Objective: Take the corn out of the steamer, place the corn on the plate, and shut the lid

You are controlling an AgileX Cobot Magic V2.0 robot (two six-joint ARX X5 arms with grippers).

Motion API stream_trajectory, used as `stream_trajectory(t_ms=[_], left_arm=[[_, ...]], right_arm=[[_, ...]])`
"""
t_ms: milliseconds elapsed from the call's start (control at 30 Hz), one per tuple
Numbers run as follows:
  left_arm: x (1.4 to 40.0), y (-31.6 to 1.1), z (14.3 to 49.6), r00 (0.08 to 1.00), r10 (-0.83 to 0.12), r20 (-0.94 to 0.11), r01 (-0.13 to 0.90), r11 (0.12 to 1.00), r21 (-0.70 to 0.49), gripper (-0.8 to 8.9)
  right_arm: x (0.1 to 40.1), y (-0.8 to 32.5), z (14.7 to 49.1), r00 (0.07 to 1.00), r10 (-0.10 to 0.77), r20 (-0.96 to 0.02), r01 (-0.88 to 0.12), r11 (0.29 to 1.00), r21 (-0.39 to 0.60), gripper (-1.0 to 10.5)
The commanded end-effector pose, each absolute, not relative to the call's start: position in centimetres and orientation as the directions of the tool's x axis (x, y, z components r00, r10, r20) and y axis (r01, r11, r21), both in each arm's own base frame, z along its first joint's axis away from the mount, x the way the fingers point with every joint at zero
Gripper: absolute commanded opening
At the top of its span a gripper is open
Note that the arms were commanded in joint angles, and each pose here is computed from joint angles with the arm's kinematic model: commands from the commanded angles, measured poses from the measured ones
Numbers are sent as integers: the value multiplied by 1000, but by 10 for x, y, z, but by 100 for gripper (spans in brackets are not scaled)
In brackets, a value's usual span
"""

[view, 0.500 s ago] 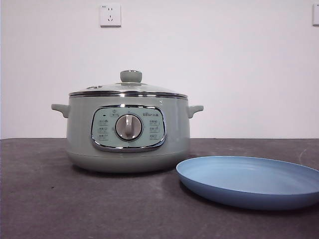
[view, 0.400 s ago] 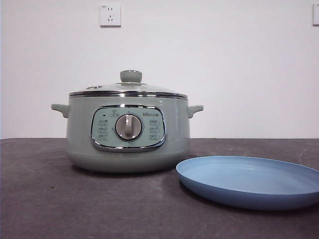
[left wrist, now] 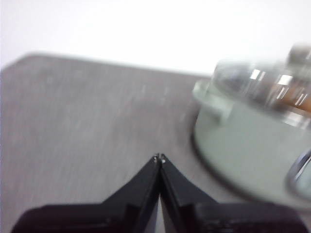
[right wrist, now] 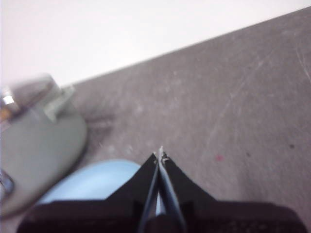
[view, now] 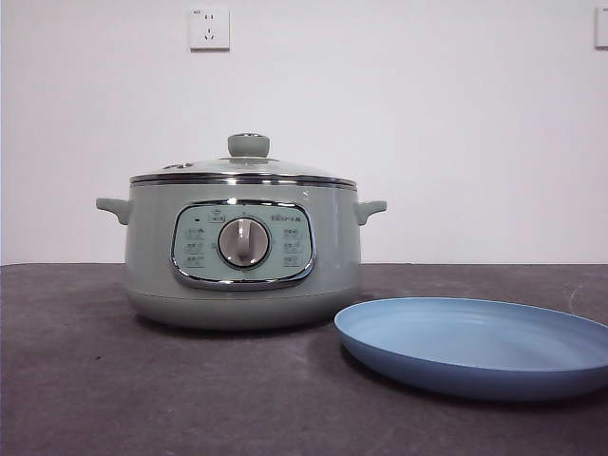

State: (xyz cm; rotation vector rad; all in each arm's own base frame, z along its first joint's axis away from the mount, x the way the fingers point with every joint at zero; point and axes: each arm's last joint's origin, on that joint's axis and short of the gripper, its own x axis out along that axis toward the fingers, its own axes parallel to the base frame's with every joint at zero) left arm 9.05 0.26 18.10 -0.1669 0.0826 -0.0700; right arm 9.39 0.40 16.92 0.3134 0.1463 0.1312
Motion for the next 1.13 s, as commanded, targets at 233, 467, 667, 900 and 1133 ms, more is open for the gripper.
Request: stream_trajectory(t_ms=[233, 467, 667, 900, 1133], left_arm=[[84, 1, 231, 991, -132, -16, 124, 963, -238, -8], [84, -4, 279, 958, -276, -76, 250, 936, -247, -8], [91, -6, 322, 913, -398, -93, 368, 900, -235, -8], [104, -8, 357, 845, -490, -213, 450, 867, -212, -8], [113, -9, 374, 770, -555, -313, 509, 831, -224, -8]], right_arm=[[94, 7, 222, 969, 237, -70, -195, 908, 372, -12], [100, 10, 280, 926, 356, -121, -307, 902, 304, -12], [109, 15, 325, 875, 440, -201, -392, 888, 241, -12], [120, 22, 360, 777, 530, -340, -494, 848, 193, -12], [131, 28, 364, 635, 612, -472, -579, 781, 235, -11]])
